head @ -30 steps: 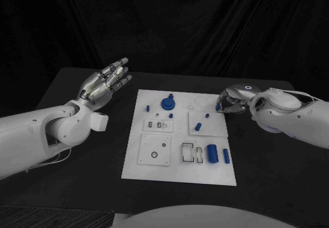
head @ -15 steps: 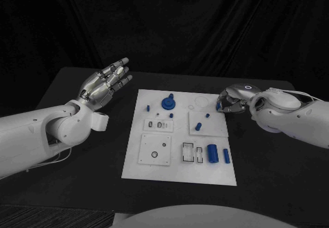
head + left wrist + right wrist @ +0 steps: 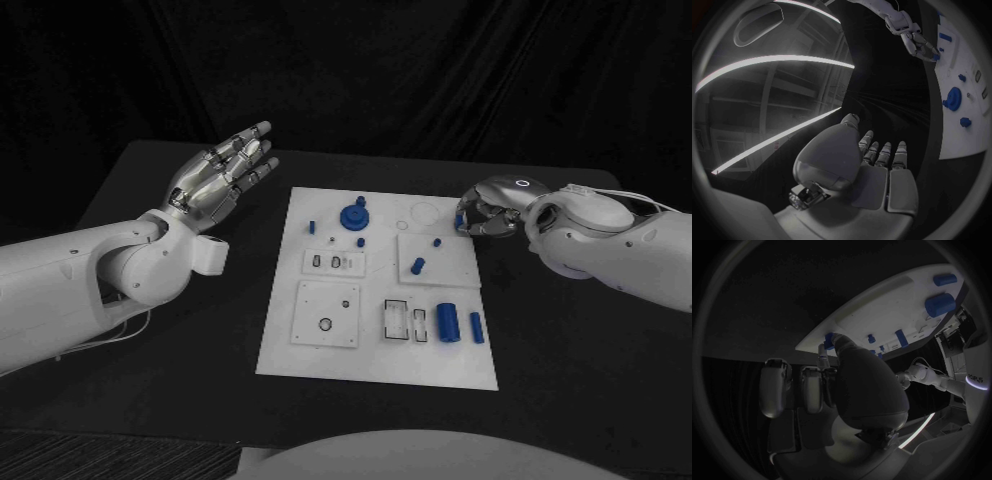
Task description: Assemble the parts on the task board
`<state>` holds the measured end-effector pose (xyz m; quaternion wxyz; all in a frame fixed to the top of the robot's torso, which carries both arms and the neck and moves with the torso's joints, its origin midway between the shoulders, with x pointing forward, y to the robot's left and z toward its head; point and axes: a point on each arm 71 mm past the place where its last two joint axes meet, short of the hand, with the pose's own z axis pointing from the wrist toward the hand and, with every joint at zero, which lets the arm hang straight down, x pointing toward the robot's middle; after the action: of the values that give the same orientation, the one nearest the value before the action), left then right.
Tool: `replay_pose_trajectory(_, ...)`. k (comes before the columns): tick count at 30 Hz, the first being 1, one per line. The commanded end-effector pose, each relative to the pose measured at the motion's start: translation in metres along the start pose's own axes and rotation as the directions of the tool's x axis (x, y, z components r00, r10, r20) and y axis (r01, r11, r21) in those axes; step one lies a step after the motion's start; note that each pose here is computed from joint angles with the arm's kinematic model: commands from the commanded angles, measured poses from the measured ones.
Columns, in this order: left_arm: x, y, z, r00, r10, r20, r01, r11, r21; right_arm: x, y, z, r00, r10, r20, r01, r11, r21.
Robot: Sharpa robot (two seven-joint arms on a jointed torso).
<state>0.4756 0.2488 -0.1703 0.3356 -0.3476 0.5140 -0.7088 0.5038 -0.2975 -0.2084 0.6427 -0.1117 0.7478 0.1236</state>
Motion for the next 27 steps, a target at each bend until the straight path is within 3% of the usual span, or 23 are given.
replay_pose_trajectory(1, 0.0015, -0.0003, -0.0001, 1.0, -0.008, -0.011, 0.009, 1.0, 0.008, -0.001, 0.002, -0.001, 1.0, 0.012, 0.024, -0.012, 1.0, 0.002)
replay_pose_trajectory(5, 0.0013, -0.0002, -0.0002, 1.0, -0.009, -0.011, 0.009, 1.0, 0.006, -0.004, 0.012, -0.003, 0.997, 0.028, 0.068, -0.026, 0.999, -0.035)
replay_pose_trajectory(10, 0.001, 0.0006, 0.0001, 1.0, -0.011, -0.014, 0.011, 1.0, 0.0, -0.012, 0.037, -0.008, 0.986, 0.07, 0.148, -0.052, 0.991, -0.126)
replay_pose_trajectory(15, 0.0016, 0.0013, 0.0008, 1.0, -0.012, -0.017, 0.012, 1.0, -0.003, -0.018, 0.066, -0.011, 0.978, 0.109, 0.179, -0.069, 0.974, -0.217)
replay_pose_trajectory(20, 0.0026, 0.0022, 0.0014, 1.0, -0.016, -0.021, 0.016, 1.0, -0.008, -0.02, 0.102, -0.01, 0.971, 0.165, 0.175, -0.103, 0.942, -0.319)
replay_pose_trajectory(27, 0.0032, 0.0029, 0.0018, 1.0, -0.018, -0.024, 0.018, 1.0, -0.012, -0.015, 0.132, -0.004, 0.973, 0.19, 0.133, -0.126, 0.915, -0.383)
